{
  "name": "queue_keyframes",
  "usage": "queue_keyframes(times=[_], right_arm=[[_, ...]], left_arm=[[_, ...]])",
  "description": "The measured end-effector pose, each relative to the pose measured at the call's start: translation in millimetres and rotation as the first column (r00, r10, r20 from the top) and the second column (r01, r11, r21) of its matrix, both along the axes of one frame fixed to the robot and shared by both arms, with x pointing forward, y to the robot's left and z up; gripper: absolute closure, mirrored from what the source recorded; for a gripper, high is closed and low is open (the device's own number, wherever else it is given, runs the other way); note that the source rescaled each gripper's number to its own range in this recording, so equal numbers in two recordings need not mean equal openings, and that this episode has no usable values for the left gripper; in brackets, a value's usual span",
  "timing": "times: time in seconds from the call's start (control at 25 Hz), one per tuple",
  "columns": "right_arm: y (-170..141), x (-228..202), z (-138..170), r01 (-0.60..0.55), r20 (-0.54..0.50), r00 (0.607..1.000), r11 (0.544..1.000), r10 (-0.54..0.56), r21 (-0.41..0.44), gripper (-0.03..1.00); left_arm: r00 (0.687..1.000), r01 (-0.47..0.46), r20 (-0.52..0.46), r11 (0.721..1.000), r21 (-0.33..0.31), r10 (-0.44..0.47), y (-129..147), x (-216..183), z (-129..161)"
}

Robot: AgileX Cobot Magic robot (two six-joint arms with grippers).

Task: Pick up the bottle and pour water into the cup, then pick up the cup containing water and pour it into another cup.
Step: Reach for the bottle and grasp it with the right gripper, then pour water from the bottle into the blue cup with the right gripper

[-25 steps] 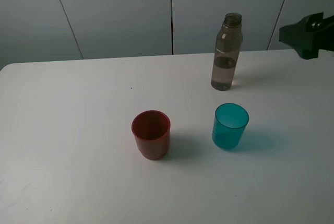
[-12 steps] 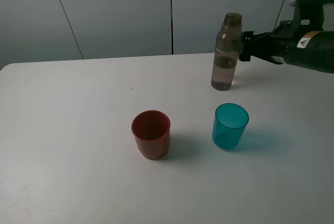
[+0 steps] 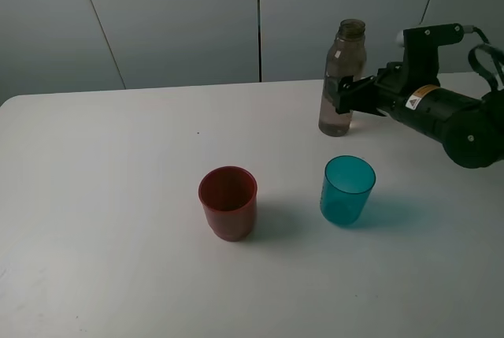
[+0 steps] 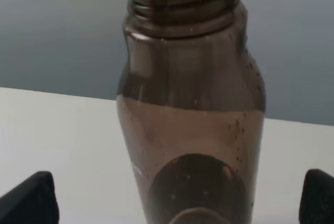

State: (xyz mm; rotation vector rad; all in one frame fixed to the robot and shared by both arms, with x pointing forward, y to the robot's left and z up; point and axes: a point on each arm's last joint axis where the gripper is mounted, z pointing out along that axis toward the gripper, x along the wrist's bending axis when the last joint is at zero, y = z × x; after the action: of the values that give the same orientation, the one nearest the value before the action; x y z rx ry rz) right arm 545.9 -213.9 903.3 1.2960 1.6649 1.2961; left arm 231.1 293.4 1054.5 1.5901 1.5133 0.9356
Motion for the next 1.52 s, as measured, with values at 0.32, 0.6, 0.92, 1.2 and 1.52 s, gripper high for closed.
queue_keyframes(times=[0.32, 0.6, 0.92, 1.2, 1.52], right_arm=[[6.3, 24.4, -11.1, -0.002, 0.059, 0.998, 1.000, 0.002, 0.010, -0.03], [10.2, 50.6, -13.7, 0.028, 0.046, 0.999, 1.000, -0.029, 0.011, -0.03], [13.4, 65.3, -25.5, 0.033, -0.016, 0.999, 0.999, -0.033, -0.014, -0.03], [12.1, 66.5, -26.2, 0.049, -0.031, 0.998, 0.999, -0.050, -0.019, 0.97], [11.9, 66.5, -26.4, 0.053, -0.034, 0.998, 0.998, -0.053, -0.018, 0.97]], left_arm=[[1.000, 0.000, 0.000, 1.000, 0.000, 0.000, 0.0, 0.0, 0.0], [1.000, 0.000, 0.000, 1.000, 0.000, 0.000, 0.0, 0.0, 0.0], [1.000, 0.000, -0.004, 1.000, 0.000, 0.000, 0.0, 0.5, -1.1], [1.000, 0.000, -0.004, 1.000, 0.000, 0.000, 0.0, 0.5, -1.1], [1.000, 0.000, -0.004, 1.000, 0.000, 0.000, 0.0, 0.5, -1.1]])
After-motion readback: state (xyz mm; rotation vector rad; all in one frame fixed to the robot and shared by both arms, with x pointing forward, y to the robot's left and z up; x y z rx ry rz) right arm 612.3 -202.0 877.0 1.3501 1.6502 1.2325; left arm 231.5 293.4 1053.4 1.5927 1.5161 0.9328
